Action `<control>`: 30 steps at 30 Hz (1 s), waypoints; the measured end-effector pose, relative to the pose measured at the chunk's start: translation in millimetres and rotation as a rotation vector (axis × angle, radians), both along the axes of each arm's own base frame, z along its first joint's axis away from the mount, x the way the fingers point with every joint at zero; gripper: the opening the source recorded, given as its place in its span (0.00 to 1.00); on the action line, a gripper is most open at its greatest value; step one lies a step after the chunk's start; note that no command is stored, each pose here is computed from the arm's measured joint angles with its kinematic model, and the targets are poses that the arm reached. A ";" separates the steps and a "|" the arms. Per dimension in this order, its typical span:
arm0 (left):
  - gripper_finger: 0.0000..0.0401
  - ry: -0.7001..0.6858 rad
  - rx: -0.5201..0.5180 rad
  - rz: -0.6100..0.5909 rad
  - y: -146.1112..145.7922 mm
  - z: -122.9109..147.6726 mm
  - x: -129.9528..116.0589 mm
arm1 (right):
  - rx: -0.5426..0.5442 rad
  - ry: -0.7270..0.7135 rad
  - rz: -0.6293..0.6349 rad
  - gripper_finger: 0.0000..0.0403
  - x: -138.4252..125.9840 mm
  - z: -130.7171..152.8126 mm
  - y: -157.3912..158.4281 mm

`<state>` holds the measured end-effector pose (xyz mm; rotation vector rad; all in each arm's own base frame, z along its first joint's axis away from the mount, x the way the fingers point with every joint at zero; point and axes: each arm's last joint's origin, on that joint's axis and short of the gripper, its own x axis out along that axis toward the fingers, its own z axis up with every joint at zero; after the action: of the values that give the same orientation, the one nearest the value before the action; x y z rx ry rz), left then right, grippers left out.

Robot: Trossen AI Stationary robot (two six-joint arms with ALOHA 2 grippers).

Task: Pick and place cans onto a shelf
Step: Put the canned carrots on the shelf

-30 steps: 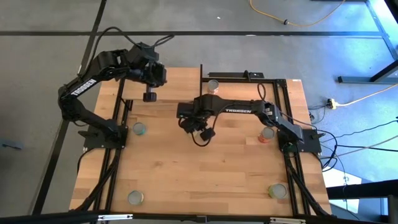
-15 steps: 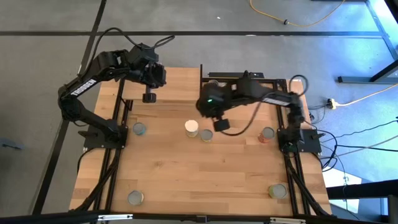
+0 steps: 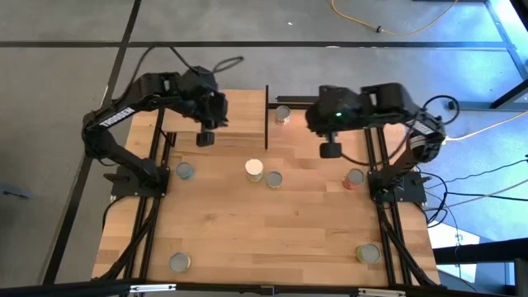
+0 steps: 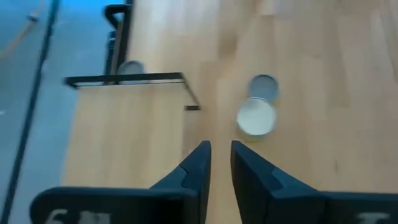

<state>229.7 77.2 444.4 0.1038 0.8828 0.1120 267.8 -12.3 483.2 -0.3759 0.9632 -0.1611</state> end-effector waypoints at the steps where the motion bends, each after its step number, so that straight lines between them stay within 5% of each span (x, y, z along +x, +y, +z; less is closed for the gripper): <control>1: 0.15 0.008 -0.003 -0.017 -2.5 -1.9 3.7 | -0.001 -0.012 0.000 0.12 -4.4 2.9 0.1; 9: 0.15 0.140 0.031 -0.243 -26.5 -30.4 46.7 | -0.002 -0.117 -0.001 0.12 -46.3 26.4 0.6; 15: 0.15 0.237 -0.037 -0.384 -46.1 -61.7 82.3 | -0.005 -0.181 0.001 0.12 -72.8 38.6 1.0; 30: 0.14 0.423 -0.102 -0.386 -59.2 -140.1 147.7 | -0.024 -0.199 0.022 0.12 -84.3 43.2 1.2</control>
<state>377.4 18.0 304.2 0.2054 1.2711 -0.3262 183.5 -11.2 526.4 -0.3852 0.7607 -0.1866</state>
